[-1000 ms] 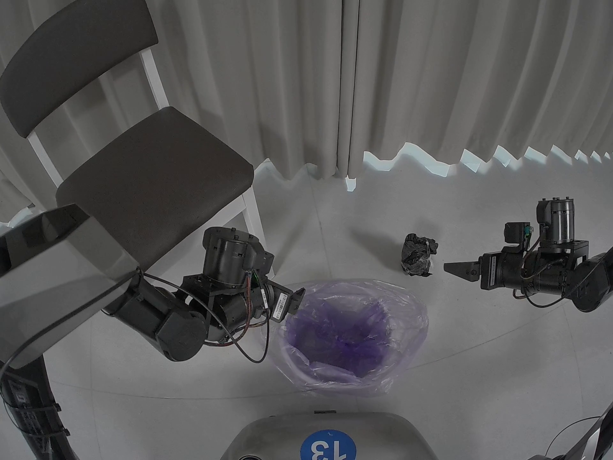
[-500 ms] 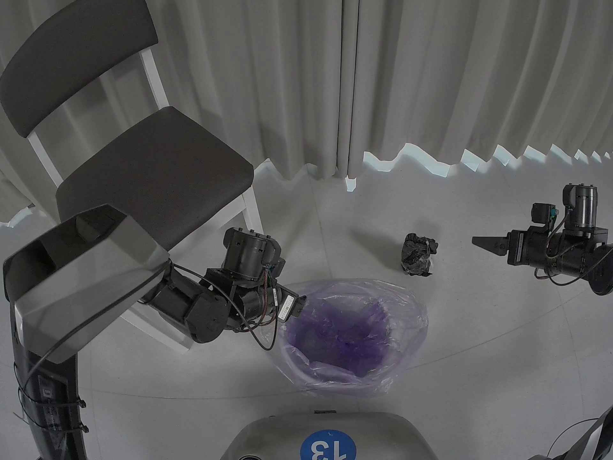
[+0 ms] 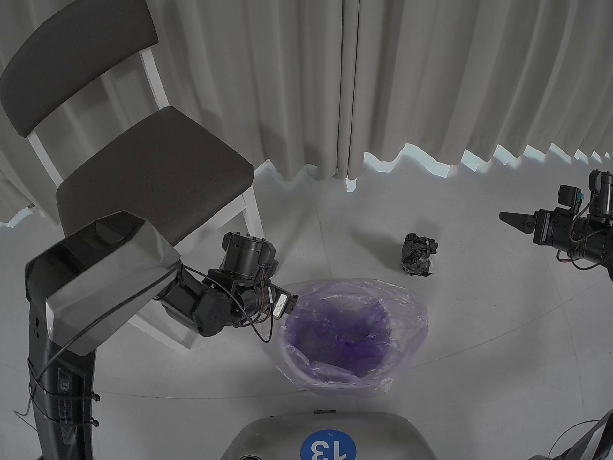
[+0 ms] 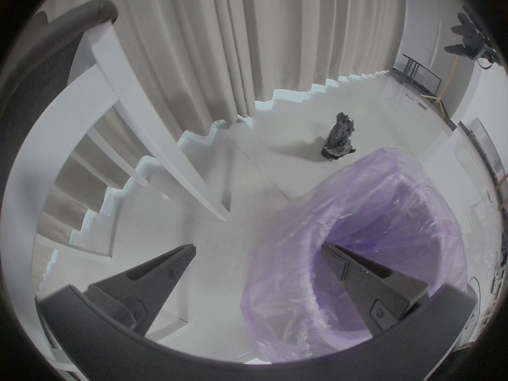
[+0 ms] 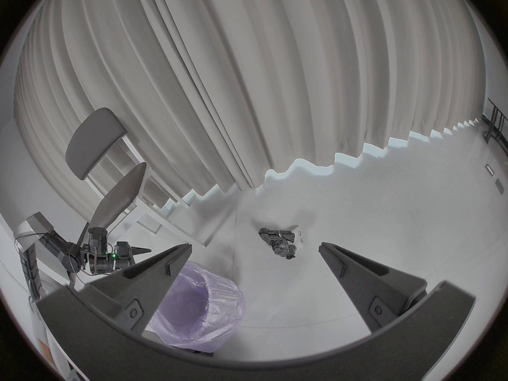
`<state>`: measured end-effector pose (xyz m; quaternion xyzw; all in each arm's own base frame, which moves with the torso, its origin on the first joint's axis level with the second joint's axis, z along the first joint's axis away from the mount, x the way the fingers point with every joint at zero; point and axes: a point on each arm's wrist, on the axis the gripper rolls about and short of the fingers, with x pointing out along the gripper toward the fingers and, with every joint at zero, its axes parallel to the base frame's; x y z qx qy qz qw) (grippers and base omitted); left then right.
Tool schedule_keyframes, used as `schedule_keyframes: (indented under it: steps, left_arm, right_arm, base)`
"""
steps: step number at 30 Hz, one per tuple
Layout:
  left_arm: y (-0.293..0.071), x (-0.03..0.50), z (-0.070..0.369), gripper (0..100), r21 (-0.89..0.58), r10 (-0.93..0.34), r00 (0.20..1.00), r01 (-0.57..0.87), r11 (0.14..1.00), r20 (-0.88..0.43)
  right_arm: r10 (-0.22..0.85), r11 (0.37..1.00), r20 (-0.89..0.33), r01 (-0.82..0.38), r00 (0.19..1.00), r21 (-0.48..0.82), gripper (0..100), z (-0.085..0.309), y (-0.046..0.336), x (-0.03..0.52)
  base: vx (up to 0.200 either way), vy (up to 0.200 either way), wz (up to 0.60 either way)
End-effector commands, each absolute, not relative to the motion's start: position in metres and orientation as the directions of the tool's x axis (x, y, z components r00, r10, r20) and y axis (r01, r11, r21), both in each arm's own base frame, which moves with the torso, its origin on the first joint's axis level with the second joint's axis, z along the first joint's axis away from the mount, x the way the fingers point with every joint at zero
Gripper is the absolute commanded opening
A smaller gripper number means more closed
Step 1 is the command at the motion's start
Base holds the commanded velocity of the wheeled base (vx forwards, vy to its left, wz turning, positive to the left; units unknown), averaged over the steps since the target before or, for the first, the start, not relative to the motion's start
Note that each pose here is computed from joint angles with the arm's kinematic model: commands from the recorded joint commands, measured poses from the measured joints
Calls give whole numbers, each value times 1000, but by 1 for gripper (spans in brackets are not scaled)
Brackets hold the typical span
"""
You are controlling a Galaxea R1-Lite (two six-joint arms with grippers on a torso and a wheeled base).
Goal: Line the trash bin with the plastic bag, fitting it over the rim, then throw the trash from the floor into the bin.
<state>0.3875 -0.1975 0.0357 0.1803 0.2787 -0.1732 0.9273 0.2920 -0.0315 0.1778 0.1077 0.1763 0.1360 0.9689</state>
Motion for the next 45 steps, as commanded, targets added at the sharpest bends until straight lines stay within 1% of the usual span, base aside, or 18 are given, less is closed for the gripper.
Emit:
schedule_keyframes:
  steps: [1, 5, 12, 18, 22, 25, 26, 29, 36, 39, 45]
  left_arm:
    - [-194, 398, 28, 100, 232, -215, 784, 414, 880, -582]
    - [-197, 410, 32, 100, 209, -245, 781, 429, 879, -574]
    - [-209, 433, 32, 100, 201, -247, 780, 428, 881, -575]
    - [-213, 438, 34, 100, 196, -254, 787, 425, 884, -563]
    - [-208, 425, 60, 100, 165, -263, 796, 409, 897, -545]
    - [-205, 413, 66, 100, 158, -277, 782, 428, 890, -558]
    - [-203, 398, 68, 100, 147, -295, 757, 455, 878, -582]
    - [-194, 379, 63, 100, 140, -293, 733, 466, 874, -613]
    - [-183, 360, 45, 100, 149, -290, 735, 469, 871, -613]
    - [-182, 357, 39, 100, 152, -282, 722, 472, 868, -631]
    - [-180, 369, 24, 100, 160, -257, 721, 455, 876, -644]
  right_arm:
    - [301, 940, -304, -228, 904, 253, 100, 181, -32, 290]
    - [300, 941, -295, -231, 907, 249, 100, 184, -31, 286]
    - [300, 941, -296, -230, 907, 249, 100, 183, -31, 286]
    - [300, 941, -297, -230, 906, 250, 100, 183, -31, 286]
    - [300, 941, -298, -229, 906, 250, 100, 183, -31, 286]
    - [300, 941, -298, -229, 906, 250, 100, 183, -31, 286]
    - [300, 941, -298, -229, 906, 250, 100, 183, -31, 286]
    - [301, 941, -302, -229, 905, 251, 100, 181, -31, 284]
    - [300, 941, -297, -230, 906, 248, 100, 183, -31, 283]
    - [300, 941, -297, -230, 906, 248, 100, 183, -31, 283]
    - [299, 941, -296, -229, 907, 248, 100, 184, -31, 283]
  base:
    - [0, 0, 0]
    - [0, 0, 0]
    - [0, 0, 0]
    - [0, 0, 0]
    - [0, 0, 0]
    - [0, 0, 0]
    - [0, 0, 0]
    - [0, 0, 0]
    - [0, 0, 0]
    - [0, 0, 0]
    - [0, 0, 0]
